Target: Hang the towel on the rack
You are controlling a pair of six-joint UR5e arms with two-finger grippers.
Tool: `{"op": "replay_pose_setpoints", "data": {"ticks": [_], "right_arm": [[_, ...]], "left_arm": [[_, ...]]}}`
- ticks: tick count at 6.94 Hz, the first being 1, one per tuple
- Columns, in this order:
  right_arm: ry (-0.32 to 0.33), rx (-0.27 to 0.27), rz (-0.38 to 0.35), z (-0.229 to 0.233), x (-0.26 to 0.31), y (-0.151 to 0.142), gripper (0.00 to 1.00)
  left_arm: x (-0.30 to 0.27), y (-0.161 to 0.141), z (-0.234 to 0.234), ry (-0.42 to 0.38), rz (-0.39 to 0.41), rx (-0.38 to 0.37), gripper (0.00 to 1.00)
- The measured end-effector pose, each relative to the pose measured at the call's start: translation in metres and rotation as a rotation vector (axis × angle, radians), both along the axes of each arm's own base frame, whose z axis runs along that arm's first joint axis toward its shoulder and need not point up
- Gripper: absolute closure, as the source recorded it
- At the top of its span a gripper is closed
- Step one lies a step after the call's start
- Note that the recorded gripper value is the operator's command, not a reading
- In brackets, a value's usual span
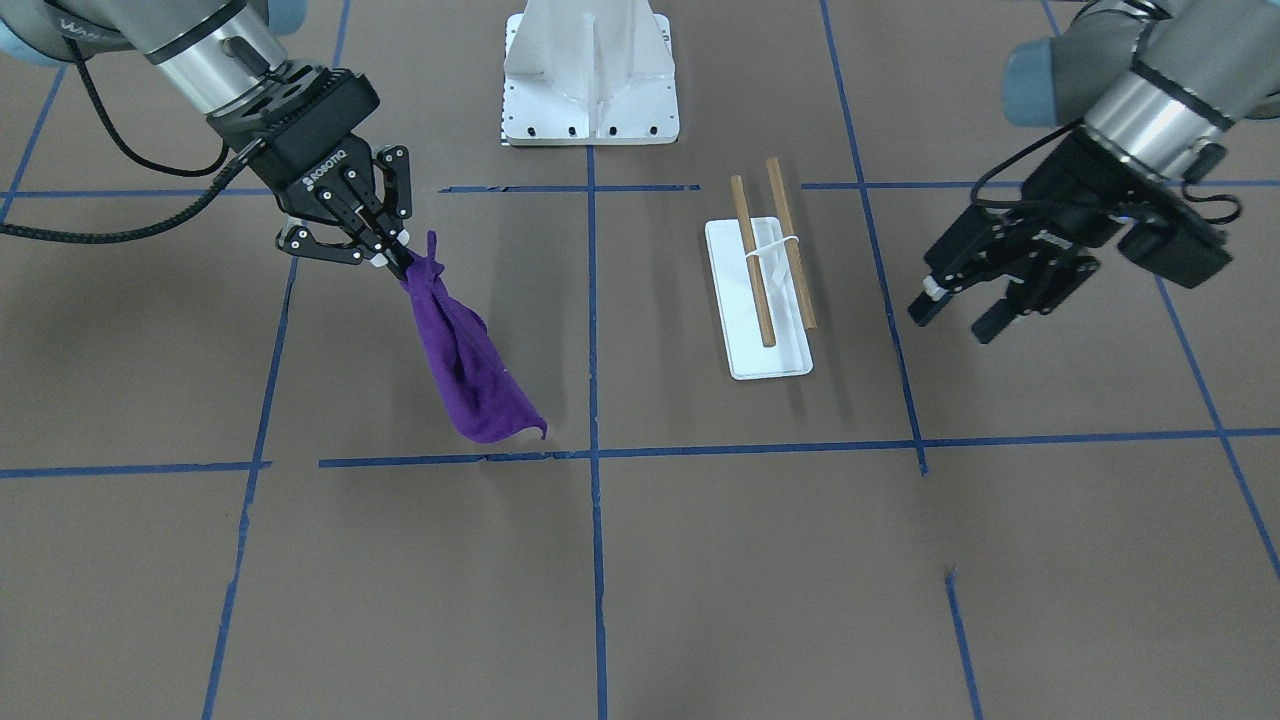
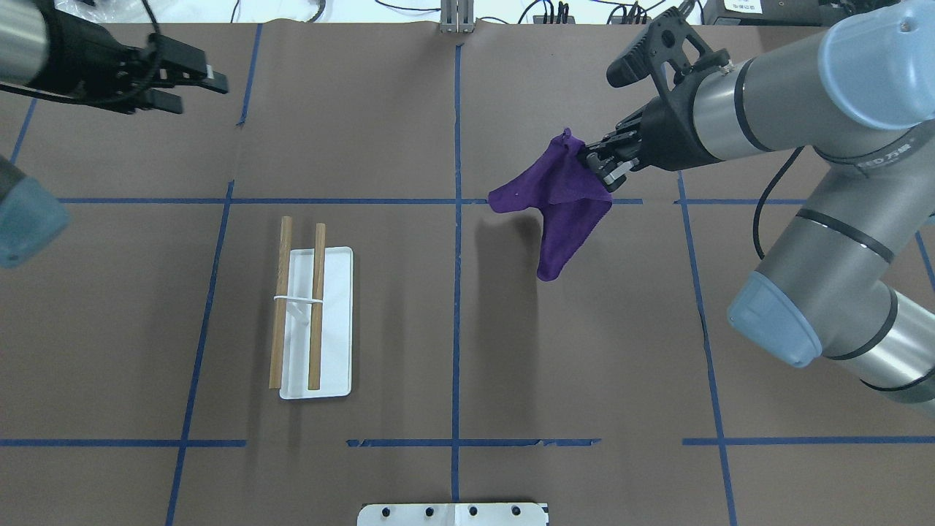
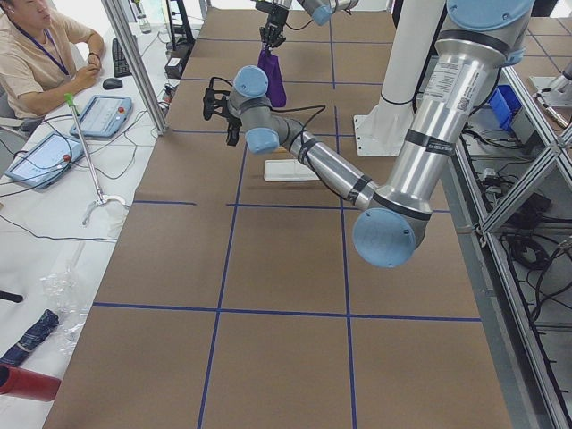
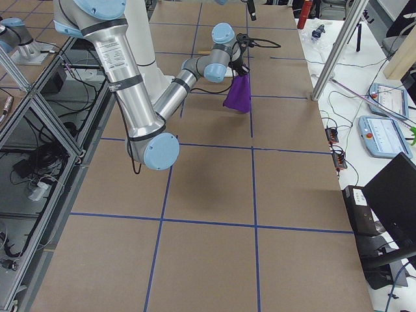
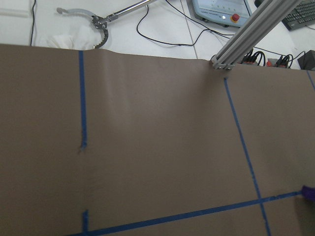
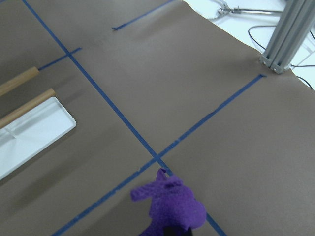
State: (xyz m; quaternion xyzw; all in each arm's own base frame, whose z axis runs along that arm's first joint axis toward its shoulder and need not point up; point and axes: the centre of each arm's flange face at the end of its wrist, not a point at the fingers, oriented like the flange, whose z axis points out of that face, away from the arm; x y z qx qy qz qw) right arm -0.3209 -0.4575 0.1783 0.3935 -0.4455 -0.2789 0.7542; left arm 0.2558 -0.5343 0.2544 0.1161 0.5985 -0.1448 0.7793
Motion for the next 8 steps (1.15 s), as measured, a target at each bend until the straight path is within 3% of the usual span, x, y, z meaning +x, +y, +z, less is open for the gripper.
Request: {"op": "replay_pose_setpoints", "data": {"ticks": [2, 3, 5, 8], "right_arm": [[-0.024, 0.051, 0.032, -0.025, -0.026, 0.021, 1.0], [-0.034, 0.075, 0.046, -0.033, -0.036, 0.033, 1.0], [-0.059, 0.095, 0.053, -0.044, -0.036, 0.047, 1.0], [-0.086, 0.102, 0.055, -0.054, -0.033, 0.057, 1.0]], "left_arm": [[0.086, 0.019, -0.061, 0.086, -0.047, -0.245, 0.21], [0.113, 0.027, -0.087, 0.112, -0.067, -0.341, 0.26], [0.152, 0.037, -0.115, 0.133, -0.097, -0.454, 0.31], [0.183, 0.042, -0.117, 0.123, -0.108, -0.511, 0.31]]}}
